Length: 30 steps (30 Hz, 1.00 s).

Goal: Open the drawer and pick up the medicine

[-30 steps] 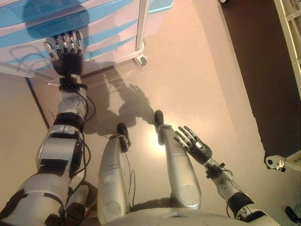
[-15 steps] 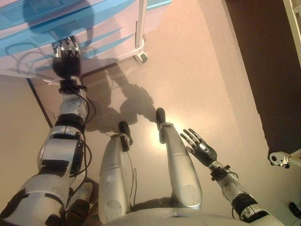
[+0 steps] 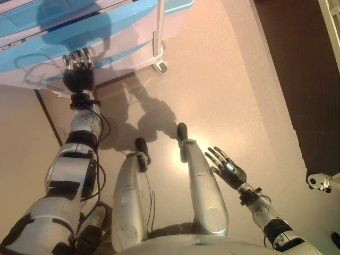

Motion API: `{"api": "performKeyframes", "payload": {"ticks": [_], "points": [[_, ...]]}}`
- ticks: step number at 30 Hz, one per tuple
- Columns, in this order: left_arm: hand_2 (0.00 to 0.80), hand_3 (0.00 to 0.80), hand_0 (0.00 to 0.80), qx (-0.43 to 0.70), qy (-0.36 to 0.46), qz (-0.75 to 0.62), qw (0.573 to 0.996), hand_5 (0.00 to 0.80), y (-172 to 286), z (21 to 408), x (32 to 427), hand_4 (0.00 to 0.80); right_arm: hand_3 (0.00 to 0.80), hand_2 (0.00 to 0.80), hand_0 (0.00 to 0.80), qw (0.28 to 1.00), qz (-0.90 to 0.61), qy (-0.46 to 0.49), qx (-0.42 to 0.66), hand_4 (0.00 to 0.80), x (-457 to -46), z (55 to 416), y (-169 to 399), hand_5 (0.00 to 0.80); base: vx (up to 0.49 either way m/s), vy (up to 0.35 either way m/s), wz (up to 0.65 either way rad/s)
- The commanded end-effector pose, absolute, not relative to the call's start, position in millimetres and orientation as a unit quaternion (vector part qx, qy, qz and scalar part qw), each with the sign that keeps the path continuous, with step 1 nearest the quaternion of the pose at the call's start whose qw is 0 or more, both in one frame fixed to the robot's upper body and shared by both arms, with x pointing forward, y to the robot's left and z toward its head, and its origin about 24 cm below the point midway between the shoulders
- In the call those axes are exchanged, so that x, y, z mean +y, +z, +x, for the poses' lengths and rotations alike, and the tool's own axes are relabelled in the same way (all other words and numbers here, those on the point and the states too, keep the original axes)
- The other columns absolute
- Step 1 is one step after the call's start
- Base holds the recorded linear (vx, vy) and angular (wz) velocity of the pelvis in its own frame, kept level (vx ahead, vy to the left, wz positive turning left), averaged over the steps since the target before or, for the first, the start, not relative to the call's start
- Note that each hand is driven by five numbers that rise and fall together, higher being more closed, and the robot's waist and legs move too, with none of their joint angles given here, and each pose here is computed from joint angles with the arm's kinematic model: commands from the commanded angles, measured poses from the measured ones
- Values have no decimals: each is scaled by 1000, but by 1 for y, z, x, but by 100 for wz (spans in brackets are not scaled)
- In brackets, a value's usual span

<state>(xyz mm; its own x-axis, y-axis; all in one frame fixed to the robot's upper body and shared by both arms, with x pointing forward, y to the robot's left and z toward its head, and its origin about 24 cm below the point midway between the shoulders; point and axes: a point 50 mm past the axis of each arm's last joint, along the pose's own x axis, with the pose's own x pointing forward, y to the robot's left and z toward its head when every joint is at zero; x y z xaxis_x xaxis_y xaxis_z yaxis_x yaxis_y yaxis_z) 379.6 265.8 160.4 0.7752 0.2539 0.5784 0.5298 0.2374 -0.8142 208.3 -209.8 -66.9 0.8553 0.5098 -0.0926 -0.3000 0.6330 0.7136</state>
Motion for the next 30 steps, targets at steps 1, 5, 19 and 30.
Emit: {"api": "performKeyframes", "payload": {"ticks": [1, 5, 19, 30], "points": [[800, 800, 800, -468, -225, -545, 659, 800, 237, 367, 278, 800, 0, 0, 0, 873, 369, 252, 195, 0, -196, 180, -84, 0, -44, -50, 3], [800, 800, 800, -448, -214, -556, 666, 800, 216, 366, 280, 800, 0, 0, 0, 871, 371, 259, 193, 0, -190, 181, -83, 0, -47, -70, 5], [800, 800, 800, -372, -196, -583, 695, 800, 133, 349, 274, 800, 0, 0, 0, 868, 374, 269, 184, 0, -176, 183, -79, 0, -50, -70, 10], [800, 800, 800, -294, -164, -620, 709, 800, 54, 316, 254, 800, 0, 0, 0, 871, 372, 271, 173, 0, -170, 186, -73, 0, -37, -52, 9]]}}
